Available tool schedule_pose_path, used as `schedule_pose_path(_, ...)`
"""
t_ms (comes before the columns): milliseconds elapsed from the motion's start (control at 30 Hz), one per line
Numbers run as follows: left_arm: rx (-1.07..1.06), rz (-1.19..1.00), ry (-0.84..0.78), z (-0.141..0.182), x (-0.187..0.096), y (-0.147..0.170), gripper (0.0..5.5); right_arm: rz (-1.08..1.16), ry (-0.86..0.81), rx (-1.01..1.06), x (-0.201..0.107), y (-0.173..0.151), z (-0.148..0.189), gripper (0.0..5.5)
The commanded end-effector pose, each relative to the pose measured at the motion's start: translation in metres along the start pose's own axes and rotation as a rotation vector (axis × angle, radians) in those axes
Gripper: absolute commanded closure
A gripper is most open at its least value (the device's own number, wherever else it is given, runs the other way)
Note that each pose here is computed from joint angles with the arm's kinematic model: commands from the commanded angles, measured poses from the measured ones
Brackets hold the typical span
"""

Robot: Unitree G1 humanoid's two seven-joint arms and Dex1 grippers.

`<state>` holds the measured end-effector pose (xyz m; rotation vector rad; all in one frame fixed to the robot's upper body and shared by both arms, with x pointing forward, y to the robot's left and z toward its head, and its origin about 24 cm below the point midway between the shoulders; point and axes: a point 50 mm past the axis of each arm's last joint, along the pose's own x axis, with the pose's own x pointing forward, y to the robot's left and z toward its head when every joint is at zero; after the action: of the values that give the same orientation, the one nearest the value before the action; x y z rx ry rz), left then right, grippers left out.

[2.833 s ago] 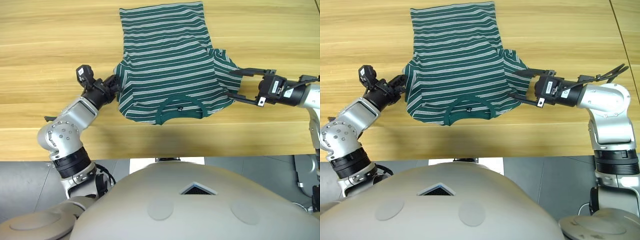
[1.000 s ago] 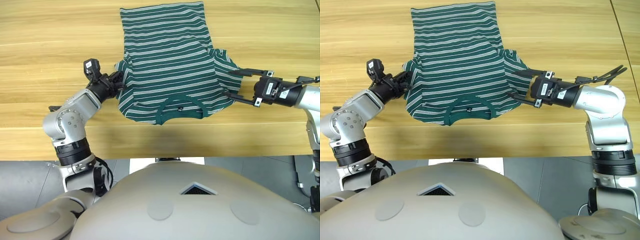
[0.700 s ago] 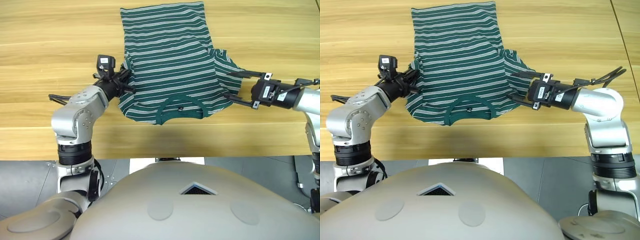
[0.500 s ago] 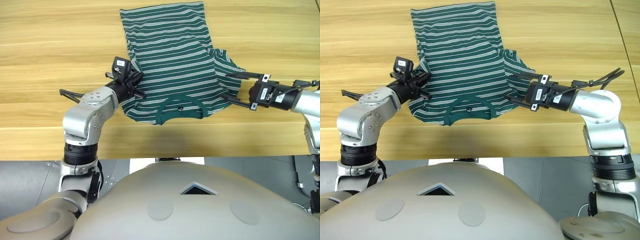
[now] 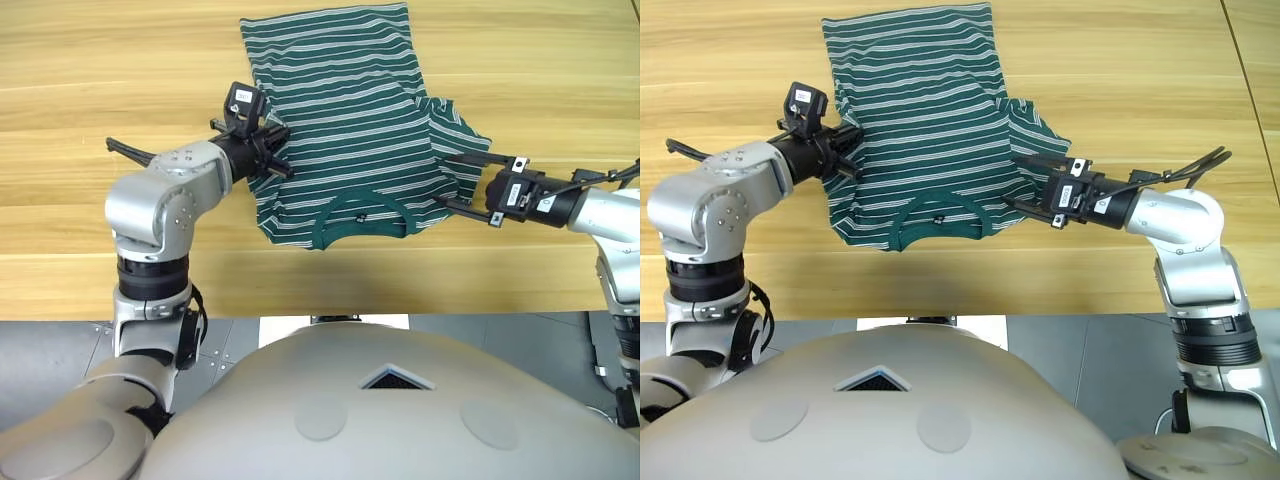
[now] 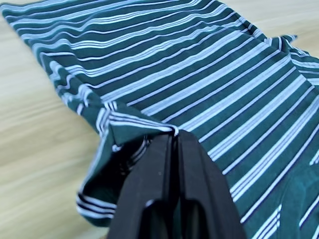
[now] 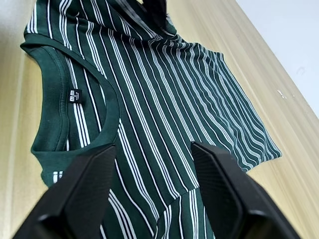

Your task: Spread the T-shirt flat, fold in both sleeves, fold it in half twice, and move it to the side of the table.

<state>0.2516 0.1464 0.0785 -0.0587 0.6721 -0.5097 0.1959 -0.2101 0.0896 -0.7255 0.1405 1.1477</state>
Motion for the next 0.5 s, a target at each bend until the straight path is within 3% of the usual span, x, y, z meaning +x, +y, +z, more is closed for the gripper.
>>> schedule_pose_path(33, -0.043, -0.011, 0.03, 0.014, 0.005, 0.005, 5.44, -0.004, 0.002, -0.011, 0.003, 0.002, 0.003, 2.68)
schedule_pose_path(500, -0.254, -0.049, 0.047, 0.028, 0.026, -0.013, 5.44, -0.006, 0.025, -0.009, 0.009, 0.005, -0.001, 2.68)
